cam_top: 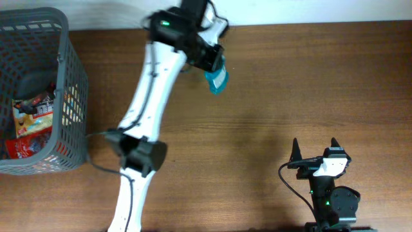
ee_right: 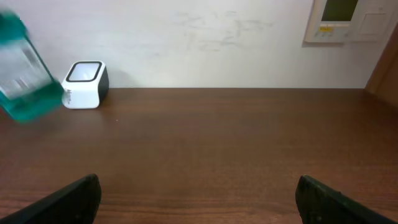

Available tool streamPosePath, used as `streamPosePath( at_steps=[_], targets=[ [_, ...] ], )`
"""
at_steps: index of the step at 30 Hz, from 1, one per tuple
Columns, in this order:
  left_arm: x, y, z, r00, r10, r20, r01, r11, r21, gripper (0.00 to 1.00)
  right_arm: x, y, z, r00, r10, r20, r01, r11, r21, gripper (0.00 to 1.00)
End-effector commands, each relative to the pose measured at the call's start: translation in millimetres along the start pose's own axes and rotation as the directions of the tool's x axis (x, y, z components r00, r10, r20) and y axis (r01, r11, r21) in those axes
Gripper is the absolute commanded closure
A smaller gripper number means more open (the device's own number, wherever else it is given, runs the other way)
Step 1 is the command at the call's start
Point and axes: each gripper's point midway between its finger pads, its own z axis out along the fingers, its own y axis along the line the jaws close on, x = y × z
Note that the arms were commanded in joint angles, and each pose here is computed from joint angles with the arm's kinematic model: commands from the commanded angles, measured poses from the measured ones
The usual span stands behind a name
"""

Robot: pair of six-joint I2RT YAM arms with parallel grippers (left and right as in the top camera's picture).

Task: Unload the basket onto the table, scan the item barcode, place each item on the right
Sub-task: 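Place the mouthwash bottle on the table right of the scanner, then reach the left gripper into the basket and grasp the orange box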

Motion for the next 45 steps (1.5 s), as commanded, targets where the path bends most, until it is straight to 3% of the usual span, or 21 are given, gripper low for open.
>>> streamPosePath(
  at_steps=[1,8,10,14,15,16,18,19,21,24,27,29,33,38,41,45],
  targets=[
    [-0.2,-30.6,49.8,0.997,0.062,-0.035,-0.062,0.998,0.021,1.00,3.5,-2.8,0.3,1.000,0.001,-0.005,-0.001,1.000,0.014,0.02],
    [-19.1,-95.5,95.1,0.979,0.195,0.052,-0.198,0.978,0.062,0.99,3.5,-2.8,0.3,1.000,0.001,-0.005,-0.001,1.000,0.014,0.02],
    [-18.9,-95.9,105.0,0.976,0.214,0.047,-0.215,0.977,0.008,0.91,3.5,-2.8,0.3,1.000,0.001,-0.005,-0.001,1.000,0.014,0.02],
    [-14.7,-86.2,117.9,0.974,0.225,0.018,-0.223,0.971,-0.081,0.83,3.5,-2.8,0.3,1.000,0.001,-0.005,-0.001,1.000,0.014,0.02],
    [-13.0,-85.3,121.3,0.975,0.224,0.011,-0.222,0.972,-0.081,0.77,3.5,-2.8,0.3,1.000,0.001,-0.005,-0.001,1.000,0.014,0.02],
    [-10.0,-83.8,127.9,0.975,0.222,-0.001,-0.221,0.972,-0.080,0.58,3.5,-2.8,0.3,1.000,0.001,-0.005,-0.001,1.000,0.014,0.02],
    [-7.9,-82.7,132.0,0.975,0.221,-0.009,-0.221,0.972,-0.079,0.52,3.5,-2.8,0.3,1.000,0.001,-0.005,-0.001,1.000,0.014,0.02],
    [-9.2,-82.9,131.9,0.975,0.222,-0.004,-0.221,0.972,-0.080,0.31,3.5,-2.8,0.3,1.000,0.001,-0.005,-0.001,1.000,0.014,0.02],
    [-19.5,-85.0,130.3,0.973,0.228,0.037,-0.224,0.971,-0.082,0.02,3.5,-2.8,0.3,1.000,0.001,-0.005,-0.001,1.000,0.014,0.02],
    [-32.3,-86.2,118.4,0.969,0.231,0.086,-0.224,0.971,-0.087,0.01,3.5,-2.8,0.3,1.000,0.001,-0.005,-0.001,1.000,0.014,0.02],
    [-52.5,-84.0,86.3,0.959,0.229,0.166,-0.215,0.972,-0.100,0.01,3.5,-2.8,0.3,1.000,0.001,-0.005,-0.001,1.000,0.014,0.02],
    [-72.8,-77.3,27.5,0.936,0.220,0.276,-0.193,0.973,-0.123,0.01,3.5,-2.8,0.3,1.000,0.001,-0.005,-0.001,1.000,0.014,0.02],
    [-74.5,-8.3,-62.3,0.931,0.130,0.342,-0.065,0.978,-0.196,0.01,3.5,-2.8,0.3,1.000,0.001,-0.005,-0.001,1.000,0.014,0.02],
    [-20.5,98.0,-167.1,0.935,-0.059,0.349,0.170,0.940,-0.297,0.01,3.5,-2.8,0.3,1.000,0.001,-0.005,-0.001,1.000,0.014,0.02],
    [34.1,166.5,-244.9,0.890,-0.201,0.409,0.361,0.858,-0.365,0.01,3.5,-2.8,0.3,1.000,0.001,-0.005,-0.001,1.000,0.014,0.02],
    [71.3,216.3,-296.8,0.826,-0.275,0.493,0.498,0.764,-0.409,0.01,3.5,-2.8,0.3,1.000,0.001,-0.005,-0.001,1.000,0.014,0.02]
  ],
)
